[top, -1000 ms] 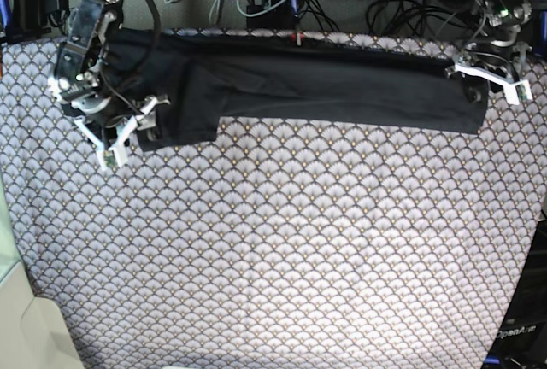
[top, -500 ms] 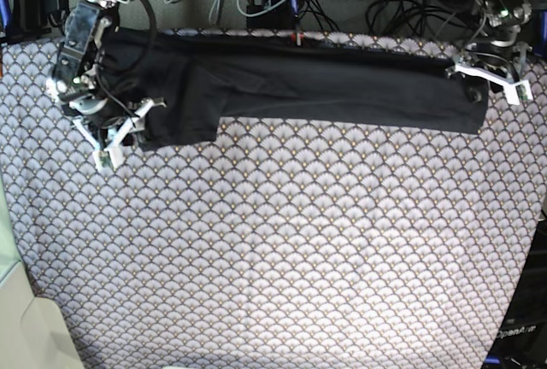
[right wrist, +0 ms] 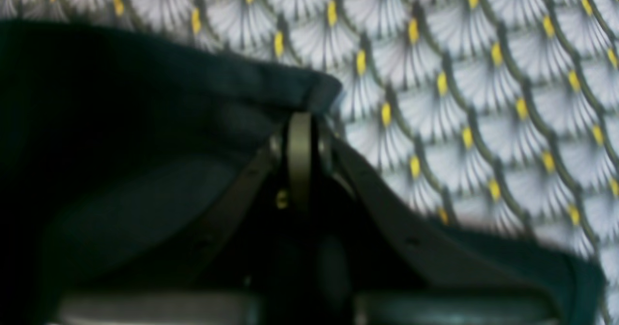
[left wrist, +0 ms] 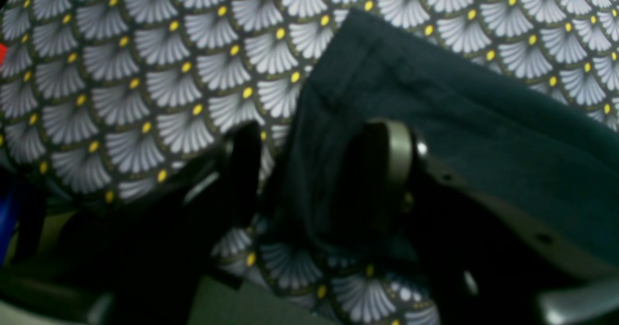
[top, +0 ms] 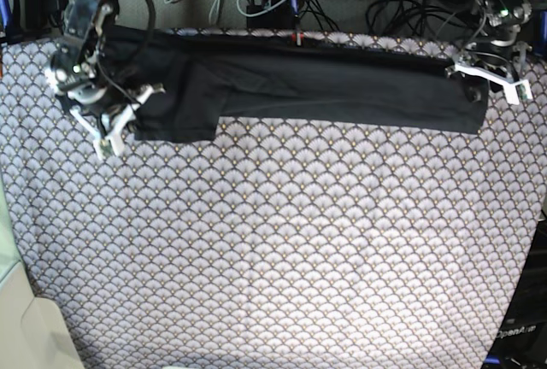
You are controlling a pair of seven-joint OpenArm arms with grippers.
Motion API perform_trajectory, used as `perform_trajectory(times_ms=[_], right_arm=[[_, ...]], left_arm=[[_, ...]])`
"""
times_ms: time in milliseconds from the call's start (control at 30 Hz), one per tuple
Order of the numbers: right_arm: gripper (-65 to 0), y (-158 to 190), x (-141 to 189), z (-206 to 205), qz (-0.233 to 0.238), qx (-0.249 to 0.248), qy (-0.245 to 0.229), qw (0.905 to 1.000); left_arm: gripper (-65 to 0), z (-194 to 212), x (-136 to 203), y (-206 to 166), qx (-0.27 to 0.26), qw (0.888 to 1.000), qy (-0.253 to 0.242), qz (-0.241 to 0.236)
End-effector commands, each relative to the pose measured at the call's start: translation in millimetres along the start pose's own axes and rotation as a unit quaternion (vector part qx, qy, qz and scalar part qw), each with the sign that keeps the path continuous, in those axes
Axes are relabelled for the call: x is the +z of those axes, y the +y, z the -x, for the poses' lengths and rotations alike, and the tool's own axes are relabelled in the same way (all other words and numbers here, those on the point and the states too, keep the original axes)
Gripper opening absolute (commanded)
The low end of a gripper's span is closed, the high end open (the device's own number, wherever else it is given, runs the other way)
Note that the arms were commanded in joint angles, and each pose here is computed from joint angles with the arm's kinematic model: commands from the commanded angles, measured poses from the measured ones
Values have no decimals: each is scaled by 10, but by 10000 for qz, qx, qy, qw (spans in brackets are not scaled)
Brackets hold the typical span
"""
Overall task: Fold the T-shirt properly
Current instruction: 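Move the right gripper to the strip's loose end and pinch it, then pull the strip's end with the right gripper to straighten it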
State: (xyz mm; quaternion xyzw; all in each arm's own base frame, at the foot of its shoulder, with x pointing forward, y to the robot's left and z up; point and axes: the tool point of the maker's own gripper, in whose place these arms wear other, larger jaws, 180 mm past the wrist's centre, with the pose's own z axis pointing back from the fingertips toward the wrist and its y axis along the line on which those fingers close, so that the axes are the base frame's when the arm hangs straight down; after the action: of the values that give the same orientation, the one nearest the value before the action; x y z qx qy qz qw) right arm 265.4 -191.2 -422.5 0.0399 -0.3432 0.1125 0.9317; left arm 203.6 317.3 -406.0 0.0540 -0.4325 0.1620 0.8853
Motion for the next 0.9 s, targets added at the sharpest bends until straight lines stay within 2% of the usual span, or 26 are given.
perform_trajectory(times_ms=[0, 200, 367, 567, 667, 867], right_arm=[[-650, -67, 86, -288, 121, 108, -421, 9990], [-650, -62, 359, -355, 336, 376, -616, 9968], [-650, 61, 600, -344, 244, 453, -813, 9954], [-650, 99, 764, -104, 183, 499, -643, 9965], [-650, -31, 842, -16, 314, 395, -590, 9970], [-650, -474, 1081, 88, 864, 70, -624, 9943]], left_arm=[[-322, -144, 14, 23, -40, 9997, -249, 8], [-322, -140, 13, 20, -34, 9997, -246, 18], [-322, -139, 10, 9, -39, 9997, -244, 32], [-322, -139, 11, 14, -36, 9997, -245, 25], [-322, -148, 13, 26, -51, 9997, -251, 20], [-322, -162, 11, 47, -82, 9996, -256, 9]])
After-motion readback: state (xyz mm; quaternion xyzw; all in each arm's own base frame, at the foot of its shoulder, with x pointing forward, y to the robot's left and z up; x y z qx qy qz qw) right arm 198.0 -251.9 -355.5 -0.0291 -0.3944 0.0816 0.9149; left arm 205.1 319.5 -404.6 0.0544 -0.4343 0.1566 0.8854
